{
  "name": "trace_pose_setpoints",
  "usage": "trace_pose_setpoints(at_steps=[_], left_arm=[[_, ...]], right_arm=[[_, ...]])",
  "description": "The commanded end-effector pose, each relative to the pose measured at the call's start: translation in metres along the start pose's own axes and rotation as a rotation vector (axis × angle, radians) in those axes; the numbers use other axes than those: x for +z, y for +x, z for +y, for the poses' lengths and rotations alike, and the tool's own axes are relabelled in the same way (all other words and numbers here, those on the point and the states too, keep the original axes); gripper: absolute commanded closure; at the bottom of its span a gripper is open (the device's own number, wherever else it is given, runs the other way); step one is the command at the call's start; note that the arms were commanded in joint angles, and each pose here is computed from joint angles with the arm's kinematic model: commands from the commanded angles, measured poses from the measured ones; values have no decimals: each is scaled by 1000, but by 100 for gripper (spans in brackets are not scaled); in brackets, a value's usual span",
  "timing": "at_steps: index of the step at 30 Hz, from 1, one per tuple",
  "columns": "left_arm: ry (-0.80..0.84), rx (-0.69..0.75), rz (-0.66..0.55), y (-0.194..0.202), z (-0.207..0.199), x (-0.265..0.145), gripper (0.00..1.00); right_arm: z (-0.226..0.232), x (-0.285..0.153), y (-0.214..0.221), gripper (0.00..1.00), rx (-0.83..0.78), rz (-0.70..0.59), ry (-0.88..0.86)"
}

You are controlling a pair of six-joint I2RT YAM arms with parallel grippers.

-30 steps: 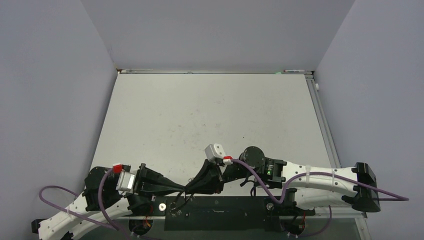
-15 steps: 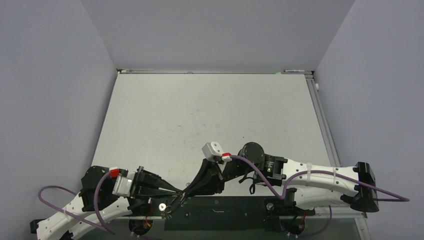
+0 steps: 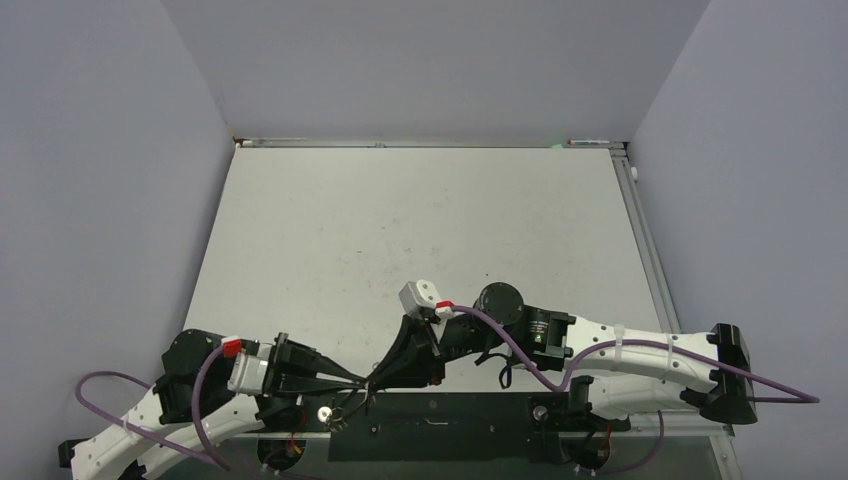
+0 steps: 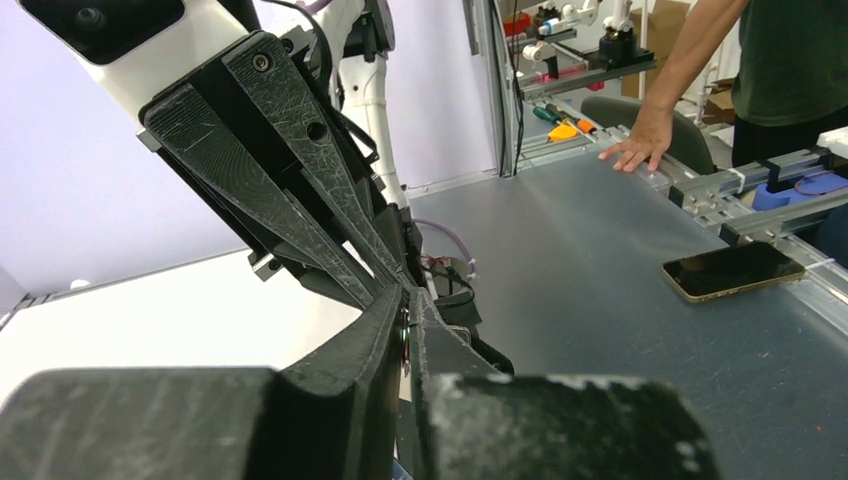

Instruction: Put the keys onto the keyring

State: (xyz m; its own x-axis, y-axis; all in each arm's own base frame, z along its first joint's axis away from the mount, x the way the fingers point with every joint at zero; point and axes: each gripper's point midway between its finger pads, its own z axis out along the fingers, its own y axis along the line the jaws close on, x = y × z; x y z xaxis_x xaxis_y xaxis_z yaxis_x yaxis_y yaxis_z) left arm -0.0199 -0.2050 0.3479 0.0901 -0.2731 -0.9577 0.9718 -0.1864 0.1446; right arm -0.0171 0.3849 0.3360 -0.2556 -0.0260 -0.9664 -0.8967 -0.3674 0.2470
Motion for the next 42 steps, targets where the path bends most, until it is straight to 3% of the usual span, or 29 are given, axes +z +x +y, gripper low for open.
trace_pose_setpoints(at_steps=[1, 3, 5, 6, 9, 16, 22, 30, 33, 37, 42], left_arm=[[-42, 17, 41, 2, 8, -2, 85], [-59, 18, 35, 1, 9, -4, 52], [-90, 23, 17, -1, 11, -8, 27], [-109, 27, 8, -3, 13, -10, 18], [-177, 40, -21, -7, 19, -19, 9], [-391, 12, -18, 11, 49, -36, 7], [-467, -74, -37, 26, 63, -35, 7], [-495, -156, 90, 57, 78, -22, 4], [-500, -188, 70, 58, 82, -17, 9], [-552, -256, 16, 46, 89, -16, 23], [-531, -323, -52, 39, 91, -5, 27]], right_arm=[[-8, -5, -39, 95, -56, -111, 79], [-8, -9, -40, 95, -50, -118, 96], [-10, -12, -38, 95, -38, -117, 119], [-12, -14, -36, 95, -29, -115, 137], [-18, -22, -28, 95, 5, -103, 197], [-43, -47, -29, 95, 105, -123, 428], [-64, -71, -30, 95, 139, -141, 617], [-103, -105, -21, 95, 229, -158, 930], [-114, -116, -19, 95, 271, -177, 1033], [-129, -137, -12, 95, 369, -221, 1207], [-136, -156, -12, 95, 449, -270, 1352]])
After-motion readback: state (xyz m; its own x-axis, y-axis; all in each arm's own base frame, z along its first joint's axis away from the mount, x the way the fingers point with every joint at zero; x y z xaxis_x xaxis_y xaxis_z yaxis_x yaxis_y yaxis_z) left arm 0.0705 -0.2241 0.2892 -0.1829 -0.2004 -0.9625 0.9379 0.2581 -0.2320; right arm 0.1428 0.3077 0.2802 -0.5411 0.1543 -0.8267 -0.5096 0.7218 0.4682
